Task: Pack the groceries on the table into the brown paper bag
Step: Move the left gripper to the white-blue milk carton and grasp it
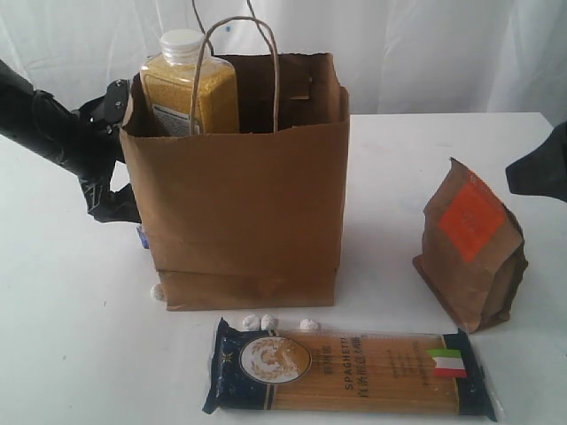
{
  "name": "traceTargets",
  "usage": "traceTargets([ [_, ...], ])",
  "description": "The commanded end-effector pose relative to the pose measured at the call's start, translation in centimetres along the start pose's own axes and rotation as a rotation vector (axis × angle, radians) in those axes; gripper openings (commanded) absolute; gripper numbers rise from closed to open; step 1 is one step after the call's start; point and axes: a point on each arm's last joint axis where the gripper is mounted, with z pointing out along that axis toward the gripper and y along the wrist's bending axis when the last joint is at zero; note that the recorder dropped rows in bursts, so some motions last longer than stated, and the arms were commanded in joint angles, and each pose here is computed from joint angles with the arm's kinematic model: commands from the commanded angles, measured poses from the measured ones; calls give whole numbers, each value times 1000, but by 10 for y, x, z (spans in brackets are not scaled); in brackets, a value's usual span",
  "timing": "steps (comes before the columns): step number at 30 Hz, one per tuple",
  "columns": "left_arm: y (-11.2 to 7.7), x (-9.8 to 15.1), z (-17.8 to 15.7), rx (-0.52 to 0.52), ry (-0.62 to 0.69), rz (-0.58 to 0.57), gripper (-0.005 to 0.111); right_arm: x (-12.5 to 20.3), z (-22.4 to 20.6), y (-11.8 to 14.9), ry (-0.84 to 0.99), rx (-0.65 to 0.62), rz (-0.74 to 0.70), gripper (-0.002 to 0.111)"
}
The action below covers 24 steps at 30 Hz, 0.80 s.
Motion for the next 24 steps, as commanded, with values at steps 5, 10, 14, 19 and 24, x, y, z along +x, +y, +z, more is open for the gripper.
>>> traceTargets([
  [5, -1, -5, -1, 14, -58, -51, 105, 2, -1, 2, 12, -14, 1, 55],
  [10, 2, -3, 0, -15, -37, -36, 105, 2, -1, 2, 14, -15, 1, 55],
  [14, 2, 0, 4, -4, -30, -45, 105, 2, -1, 2, 16, -16, 1, 55],
  [19, 2, 11, 18, 26, -17, -74, 105, 2, -1, 2, 16, -16, 1, 55],
  [24, 6, 15, 22, -10, -4, -81, 105, 2, -1, 2, 16, -17, 3, 55],
])
